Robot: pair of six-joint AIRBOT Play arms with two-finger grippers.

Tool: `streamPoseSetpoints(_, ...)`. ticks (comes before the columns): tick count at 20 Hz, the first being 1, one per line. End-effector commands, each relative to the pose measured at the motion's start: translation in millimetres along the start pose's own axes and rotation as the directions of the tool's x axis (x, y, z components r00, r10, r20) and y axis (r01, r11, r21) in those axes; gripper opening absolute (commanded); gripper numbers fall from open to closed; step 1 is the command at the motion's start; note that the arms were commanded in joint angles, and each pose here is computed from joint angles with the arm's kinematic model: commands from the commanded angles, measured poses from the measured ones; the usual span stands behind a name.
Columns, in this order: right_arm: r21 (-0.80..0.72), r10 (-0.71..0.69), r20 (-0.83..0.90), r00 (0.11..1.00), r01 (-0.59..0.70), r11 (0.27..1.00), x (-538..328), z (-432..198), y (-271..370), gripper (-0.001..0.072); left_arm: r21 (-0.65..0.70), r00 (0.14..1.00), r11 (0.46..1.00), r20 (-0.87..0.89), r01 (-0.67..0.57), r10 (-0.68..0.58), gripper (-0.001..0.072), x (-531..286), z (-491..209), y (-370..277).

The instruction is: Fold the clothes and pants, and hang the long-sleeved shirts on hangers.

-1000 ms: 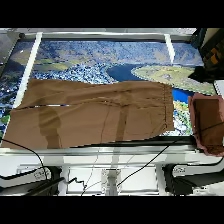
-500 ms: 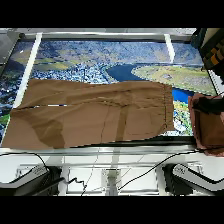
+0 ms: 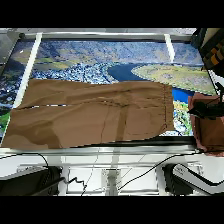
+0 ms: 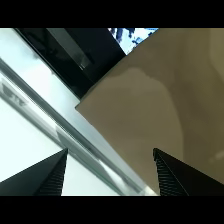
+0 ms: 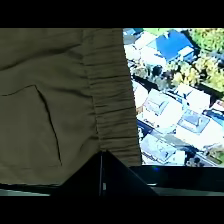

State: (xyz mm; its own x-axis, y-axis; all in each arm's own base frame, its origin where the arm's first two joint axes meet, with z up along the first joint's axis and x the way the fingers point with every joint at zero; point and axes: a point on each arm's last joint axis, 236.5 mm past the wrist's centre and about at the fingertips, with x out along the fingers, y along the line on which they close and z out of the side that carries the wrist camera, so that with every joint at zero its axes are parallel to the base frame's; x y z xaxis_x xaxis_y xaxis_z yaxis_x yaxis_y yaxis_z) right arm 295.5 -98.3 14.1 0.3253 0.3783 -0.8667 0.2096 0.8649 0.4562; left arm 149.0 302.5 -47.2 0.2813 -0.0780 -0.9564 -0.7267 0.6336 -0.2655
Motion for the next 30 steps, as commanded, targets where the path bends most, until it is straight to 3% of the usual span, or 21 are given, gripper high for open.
streamPoseSetpoints(1, 0.026, 0.045, 0.020, 0.999, -0.045, 0.999, 0, 4, 11, 0.0029, 0.055, 0.999, 0.998, -0.035, 0.024, -0.022, 0.0565, 25, -4, 12)
streamPoseSetpoints(10, 0.044, 0.138, 0.072, 0.988, -0.142, 0.989, -3, 16, 33, 0.0029, 0.030, 0.994, 0.994, -0.017, 0.106, -0.106, 0.0565, 53, -4, 2)
streamPoseSetpoints(16, 0.010, 0.115, 0.063, 0.991, -0.116, 0.993, -15, 6, 39, 0.0029, 0.005, 0.986, 0.986, 0.005, 0.164, -0.164, 0.0524, 68, -12, -10)
streamPoseSetpoints(17, 0.005, 0.091, 0.084, 0.992, -0.092, 0.996, -20, 7, 38, 0.0029, -0.008, 0.984, 0.984, 0.040, 0.177, -0.176, 0.0497, 67, -3, -13)
streamPoseSetpoints(21, 0.024, -0.025, 0.088, 0.996, 0.023, 0.999, -36, -13, 31, 0.0029, -0.009, 0.959, 0.967, 0.129, 0.256, -0.253, 0.0051, 61, 18, -31)
streamPoseSetpoints(22, 0.036, -0.040, 0.072, 0.997, 0.037, 0.999, -35, -26, 30, 0.0029, -0.012, 0.955, 0.964, 0.138, 0.265, -0.261, 0.0019, 60, 20, -33)
streamPoseSetpoints(27, 0.178, -0.103, 0.087, 0.991, 0.087, 0.980, -19, -82, 31, 0.0028, -0.005, 0.943, 0.957, 0.176, 0.289, -0.284, 0.0019, 54, 29, -40)
streamPoseSetpoints(28, 0.222, -0.112, 0.104, 0.988, 0.087, 0.971, -14, -87, 30, 0.0049, -0.008, 0.939, 0.955, 0.182, 0.297, -0.290, 0.0019, 53, 30, -41)
streamPoseSetpoints(29, 0.250, -0.115, 0.108, 0.988, 0.085, 0.964, -8, -93, 28, 0.0219, -0.012, 0.935, 0.951, 0.190, 0.308, -0.300, 0.0019, 52, 32, -44)
streamPoseSetpoints(30, 0.302, -0.110, 0.086, 0.990, 0.080, 0.950, 0, -102, 26, 0.0456, -0.015, 0.930, 0.947, 0.197, 0.319, -0.310, 0.0019, 51, 34, -46)
